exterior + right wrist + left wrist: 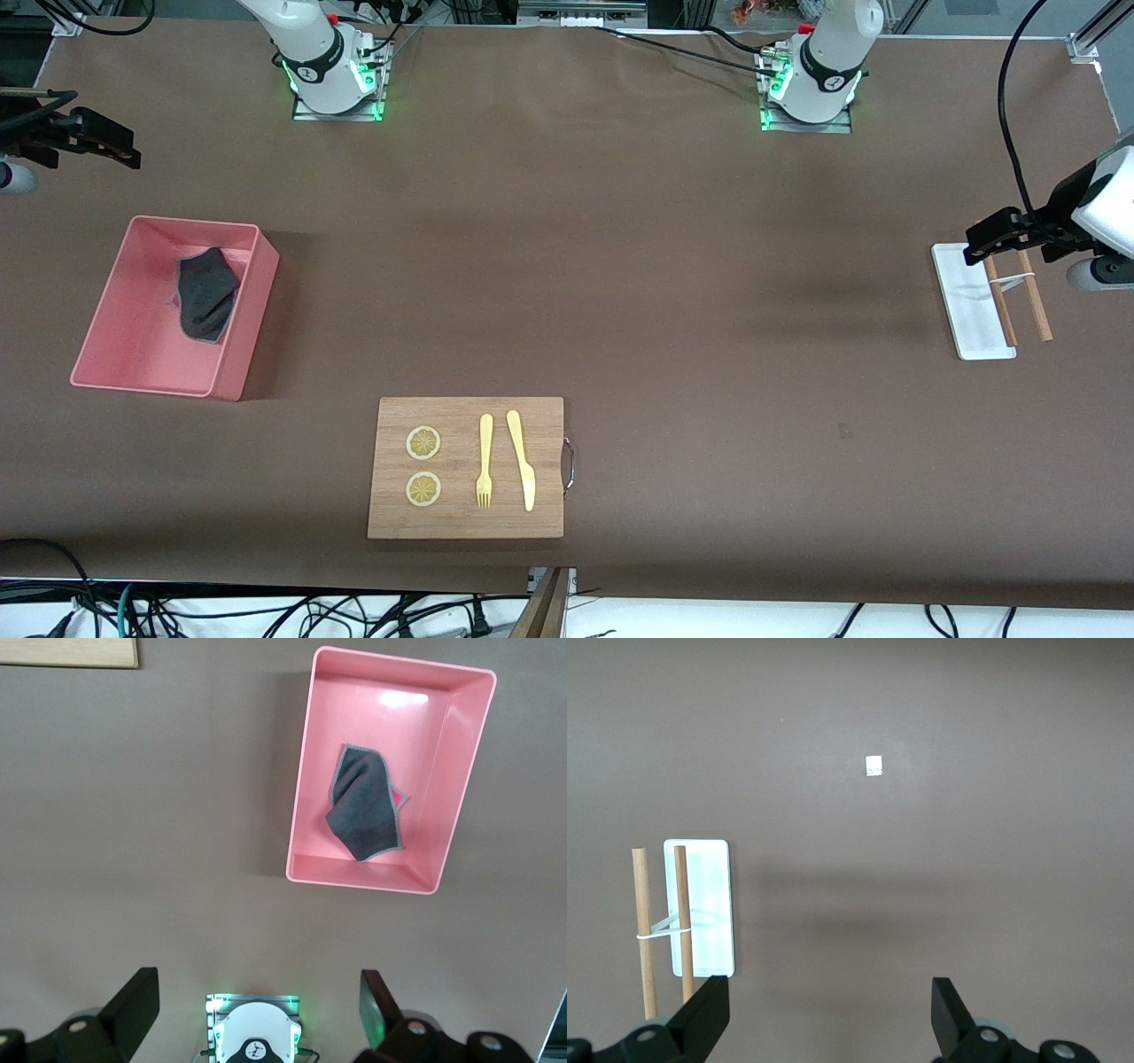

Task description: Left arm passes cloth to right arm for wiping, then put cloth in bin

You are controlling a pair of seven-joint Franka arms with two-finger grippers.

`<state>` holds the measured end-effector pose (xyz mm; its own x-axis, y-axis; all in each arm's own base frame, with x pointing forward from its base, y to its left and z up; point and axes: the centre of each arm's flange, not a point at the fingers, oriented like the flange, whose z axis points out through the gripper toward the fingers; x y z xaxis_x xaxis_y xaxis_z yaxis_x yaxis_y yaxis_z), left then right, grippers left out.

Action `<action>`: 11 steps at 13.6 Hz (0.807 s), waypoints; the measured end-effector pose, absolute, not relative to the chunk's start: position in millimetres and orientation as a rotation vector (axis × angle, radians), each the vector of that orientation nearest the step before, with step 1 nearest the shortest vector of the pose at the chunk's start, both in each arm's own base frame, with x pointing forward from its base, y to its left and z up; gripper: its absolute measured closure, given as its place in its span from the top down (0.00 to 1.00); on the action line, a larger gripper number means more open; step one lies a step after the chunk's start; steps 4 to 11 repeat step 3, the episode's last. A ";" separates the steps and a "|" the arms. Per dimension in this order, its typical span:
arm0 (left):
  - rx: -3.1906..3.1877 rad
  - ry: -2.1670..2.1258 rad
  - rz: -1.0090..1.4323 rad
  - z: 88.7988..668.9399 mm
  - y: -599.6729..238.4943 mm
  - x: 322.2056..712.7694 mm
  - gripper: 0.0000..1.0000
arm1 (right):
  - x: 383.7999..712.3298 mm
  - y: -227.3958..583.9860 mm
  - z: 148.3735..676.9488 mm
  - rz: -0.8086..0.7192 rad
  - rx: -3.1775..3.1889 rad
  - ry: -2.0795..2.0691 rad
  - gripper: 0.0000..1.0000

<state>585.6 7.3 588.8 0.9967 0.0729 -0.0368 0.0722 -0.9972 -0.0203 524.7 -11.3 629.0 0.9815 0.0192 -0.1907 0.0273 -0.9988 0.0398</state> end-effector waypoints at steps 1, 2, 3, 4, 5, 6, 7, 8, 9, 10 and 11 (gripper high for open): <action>-3.120 -0.116 0.059 588.8 8.4 585.6 1.00 | 524.6 -12.3 628.9 -0.298 3.085 0.033 1.00; -3.120 -0.118 0.059 588.8 8.8 585.6 1.00 | 524.8 -13.8 628.6 -0.298 3.085 0.029 1.00; -3.120 -0.118 0.059 588.8 8.9 585.6 1.00 | 525.5 -15.2 627.6 -0.301 3.086 0.026 1.00; -3.120 -0.118 0.059 588.8 8.9 585.6 1.00 | 525.5 -15.2 627.6 -0.301 3.086 0.026 1.00; -3.120 -0.118 0.059 588.8 8.9 585.6 1.00 | 525.5 -15.2 627.6 -0.301 3.086 0.026 1.00; -3.120 -0.118 0.059 588.8 8.9 585.6 1.00 | 525.5 -15.2 627.6 -0.301 3.086 0.026 1.00; -3.120 -0.118 0.059 588.8 8.9 585.6 1.00 | 525.5 -15.2 627.6 -0.301 3.086 0.026 1.00; -3.120 -0.118 0.059 588.8 8.9 585.6 1.00 | 525.5 -15.2 627.6 -0.301 3.086 0.026 1.00; -3.120 -0.118 0.059 588.8 8.9 585.6 1.00 | 525.5 -15.2 627.6 -0.301 3.086 0.026 1.00; -3.120 -0.118 0.059 588.8 8.9 585.6 1.00 | 525.5 -15.2 627.6 -0.301 3.086 0.026 1.00; -3.120 -0.118 0.059 588.8 8.9 585.6 1.00 | 525.5 -15.2 627.6 -0.301 3.086 0.026 1.00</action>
